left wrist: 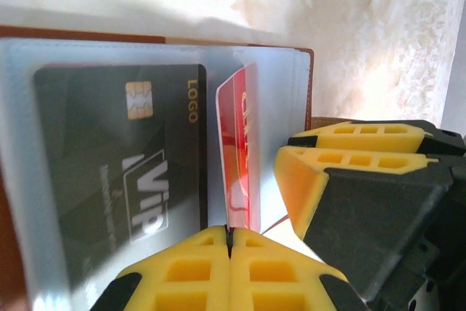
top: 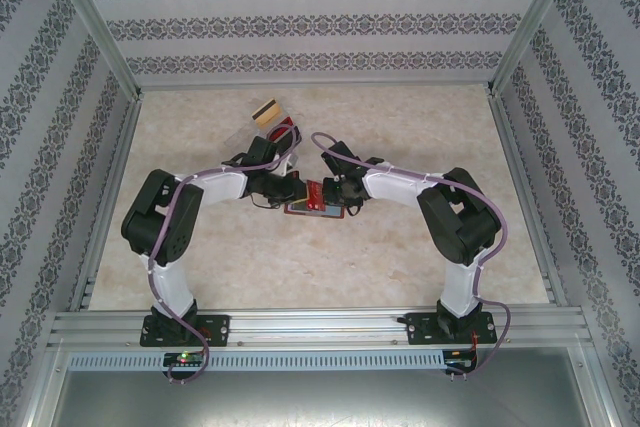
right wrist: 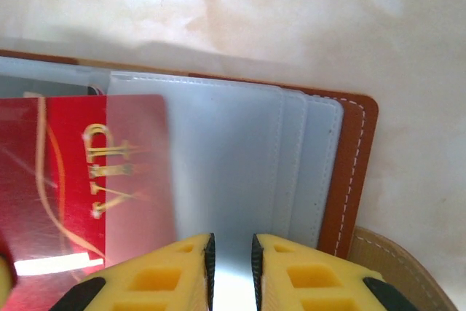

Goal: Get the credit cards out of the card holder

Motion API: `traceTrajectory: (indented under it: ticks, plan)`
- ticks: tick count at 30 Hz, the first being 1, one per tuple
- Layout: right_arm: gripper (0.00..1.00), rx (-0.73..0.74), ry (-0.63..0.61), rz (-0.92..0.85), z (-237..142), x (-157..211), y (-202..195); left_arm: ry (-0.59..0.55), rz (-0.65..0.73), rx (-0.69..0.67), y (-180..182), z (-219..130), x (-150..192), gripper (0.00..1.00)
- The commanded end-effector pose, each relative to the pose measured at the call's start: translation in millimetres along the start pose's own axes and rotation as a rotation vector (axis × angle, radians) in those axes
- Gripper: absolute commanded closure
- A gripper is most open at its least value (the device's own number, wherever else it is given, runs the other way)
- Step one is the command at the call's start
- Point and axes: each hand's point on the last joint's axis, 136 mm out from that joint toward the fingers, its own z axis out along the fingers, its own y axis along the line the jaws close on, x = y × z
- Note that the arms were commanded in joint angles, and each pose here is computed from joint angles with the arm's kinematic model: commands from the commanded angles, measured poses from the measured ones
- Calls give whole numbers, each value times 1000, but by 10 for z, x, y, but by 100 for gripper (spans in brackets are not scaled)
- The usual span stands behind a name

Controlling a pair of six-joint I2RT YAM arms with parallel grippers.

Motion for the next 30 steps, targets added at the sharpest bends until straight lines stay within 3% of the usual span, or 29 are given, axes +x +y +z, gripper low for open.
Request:
traceTrajectory:
  ticks: [1, 3, 8, 13, 20, 25, 30]
  plan:
    - [75, -32, -9, -6, -111, -37, 6, -13, 33, -26, 49, -127, 15, 100]
    - [73, -86, -38, -20, -222, -104, 120, -13, 44, -36, 58, -173, 23, 100]
    - [54, -261, -124, -47, -552, -278, 371, 4, 144, -66, -25, -384, 96, 100]
    - [45, -434, -134, -41, -749, -371, 522, -32, 208, -62, -179, -627, 96, 100]
    - [28, -655, -137, -67, -1033, -446, 734, -116, 188, 79, -538, -958, -52, 100]
    - [24, -796, -118, -28, -1247, -541, 823, -187, 138, 246, -842, -1204, -211, 100]
    - [28, -925, -94, -3, -1466, -668, 950, -222, 113, 358, -1055, -1386, -312, 100]
